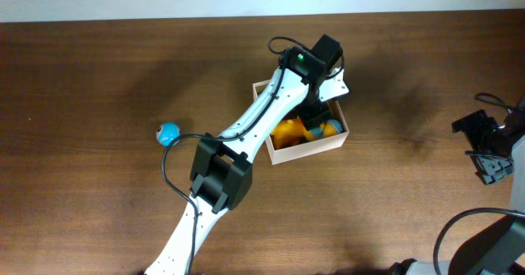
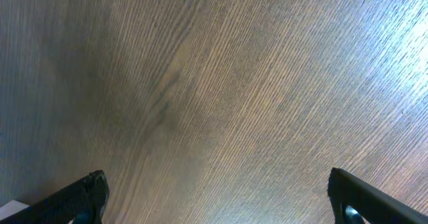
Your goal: Pack container
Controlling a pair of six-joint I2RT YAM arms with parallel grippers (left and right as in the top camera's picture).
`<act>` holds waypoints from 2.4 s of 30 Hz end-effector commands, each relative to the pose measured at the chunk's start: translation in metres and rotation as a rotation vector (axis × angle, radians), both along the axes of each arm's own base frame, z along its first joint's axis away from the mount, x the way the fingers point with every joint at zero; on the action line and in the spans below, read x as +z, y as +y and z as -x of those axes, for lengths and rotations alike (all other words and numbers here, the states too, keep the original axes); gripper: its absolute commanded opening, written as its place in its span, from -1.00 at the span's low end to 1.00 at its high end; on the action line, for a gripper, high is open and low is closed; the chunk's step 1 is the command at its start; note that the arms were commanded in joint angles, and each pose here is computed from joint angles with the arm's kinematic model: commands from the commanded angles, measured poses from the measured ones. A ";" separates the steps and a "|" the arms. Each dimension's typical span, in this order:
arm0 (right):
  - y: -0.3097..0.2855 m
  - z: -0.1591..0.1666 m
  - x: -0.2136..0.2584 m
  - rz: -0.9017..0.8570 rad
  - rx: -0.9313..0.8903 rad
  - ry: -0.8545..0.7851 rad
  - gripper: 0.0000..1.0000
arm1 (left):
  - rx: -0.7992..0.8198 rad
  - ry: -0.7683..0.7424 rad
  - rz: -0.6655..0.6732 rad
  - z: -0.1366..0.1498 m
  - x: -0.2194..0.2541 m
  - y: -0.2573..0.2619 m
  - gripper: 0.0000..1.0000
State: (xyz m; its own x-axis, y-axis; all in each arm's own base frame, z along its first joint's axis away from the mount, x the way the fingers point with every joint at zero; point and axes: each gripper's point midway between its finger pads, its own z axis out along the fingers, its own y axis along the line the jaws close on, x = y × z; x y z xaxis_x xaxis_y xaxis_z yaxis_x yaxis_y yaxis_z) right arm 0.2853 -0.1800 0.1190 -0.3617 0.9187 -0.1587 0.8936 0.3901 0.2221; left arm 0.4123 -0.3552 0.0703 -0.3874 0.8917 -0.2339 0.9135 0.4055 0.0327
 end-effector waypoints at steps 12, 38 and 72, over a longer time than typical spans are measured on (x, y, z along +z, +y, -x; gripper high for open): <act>0.001 0.000 -0.001 -0.002 0.004 0.002 0.97 | -0.001 -0.085 0.078 -0.004 0.055 -0.007 0.64; 0.001 0.000 -0.001 -0.002 0.003 0.002 0.97 | 0.183 -0.213 0.165 -0.020 0.150 0.039 1.00; 0.001 0.000 -0.001 -0.002 0.003 0.002 0.98 | 1.121 0.250 -0.216 -0.013 0.045 0.298 0.99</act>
